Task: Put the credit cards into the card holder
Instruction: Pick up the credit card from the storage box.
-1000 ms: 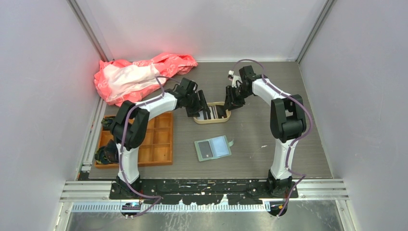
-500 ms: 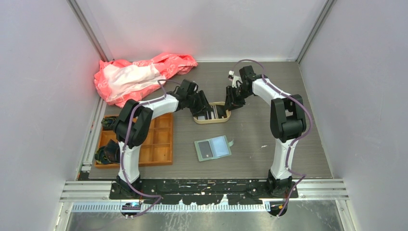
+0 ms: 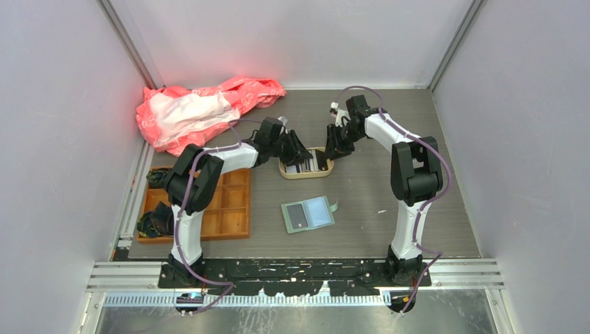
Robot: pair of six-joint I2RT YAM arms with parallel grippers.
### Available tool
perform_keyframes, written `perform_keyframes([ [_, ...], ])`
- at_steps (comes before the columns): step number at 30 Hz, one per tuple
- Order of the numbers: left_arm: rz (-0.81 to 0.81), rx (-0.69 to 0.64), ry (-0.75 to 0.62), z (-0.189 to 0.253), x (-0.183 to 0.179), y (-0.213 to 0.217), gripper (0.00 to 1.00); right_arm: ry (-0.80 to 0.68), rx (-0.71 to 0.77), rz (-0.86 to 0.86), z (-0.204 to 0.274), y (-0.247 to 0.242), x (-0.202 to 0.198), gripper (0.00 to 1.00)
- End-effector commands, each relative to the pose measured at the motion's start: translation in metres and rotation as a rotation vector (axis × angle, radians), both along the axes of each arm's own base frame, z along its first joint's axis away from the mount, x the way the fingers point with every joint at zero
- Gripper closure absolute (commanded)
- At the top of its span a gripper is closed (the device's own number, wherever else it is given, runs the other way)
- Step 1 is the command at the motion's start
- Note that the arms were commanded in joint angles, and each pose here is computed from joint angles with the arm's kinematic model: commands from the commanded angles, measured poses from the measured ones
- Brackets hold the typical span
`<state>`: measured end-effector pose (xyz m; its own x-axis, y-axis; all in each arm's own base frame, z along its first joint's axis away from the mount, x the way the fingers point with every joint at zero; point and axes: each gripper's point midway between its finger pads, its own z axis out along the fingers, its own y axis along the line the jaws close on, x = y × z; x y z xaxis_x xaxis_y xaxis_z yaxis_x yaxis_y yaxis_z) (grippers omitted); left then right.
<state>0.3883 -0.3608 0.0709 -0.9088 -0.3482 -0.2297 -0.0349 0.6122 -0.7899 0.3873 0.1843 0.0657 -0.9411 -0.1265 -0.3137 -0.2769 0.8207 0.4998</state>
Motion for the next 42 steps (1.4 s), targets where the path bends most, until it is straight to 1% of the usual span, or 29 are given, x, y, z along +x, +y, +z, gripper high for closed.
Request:
perform_keyframes([
  [1,-0.026,-0.062,-0.062,0.027,0.006,-0.016,0.59,-0.056,0.028,0.018,0.018,0.007,0.009,0.63],
  [3,-0.028,-0.042,-0.043,0.022,0.005,-0.017,0.56,-0.057,0.028,0.018,0.018,0.007,0.009,0.63],
  [6,-0.044,-0.027,-0.024,0.014,0.003,-0.021,0.55,-0.056,0.03,0.021,0.018,0.007,0.009,0.63],
  [10,-0.064,-0.065,-0.037,0.019,0.005,-0.032,0.54,-0.055,0.03,0.02,0.018,0.007,0.009,0.63],
  [15,-0.07,-0.071,-0.022,0.015,0.008,-0.036,0.52,-0.055,0.032,0.02,0.019,0.008,0.009,0.63],
  [20,-0.069,-0.117,-0.03,0.023,0.009,-0.04,0.52,-0.059,0.03,0.019,0.019,0.007,0.009,0.63],
  [27,-0.031,-0.16,-0.048,0.041,0.008,-0.027,0.54,-0.063,0.031,0.019,0.021,0.007,0.009,0.63],
  [42,0.004,-0.155,-0.052,0.044,0.003,-0.001,0.58,-0.069,0.03,0.02,0.023,0.006,0.009,0.63],
])
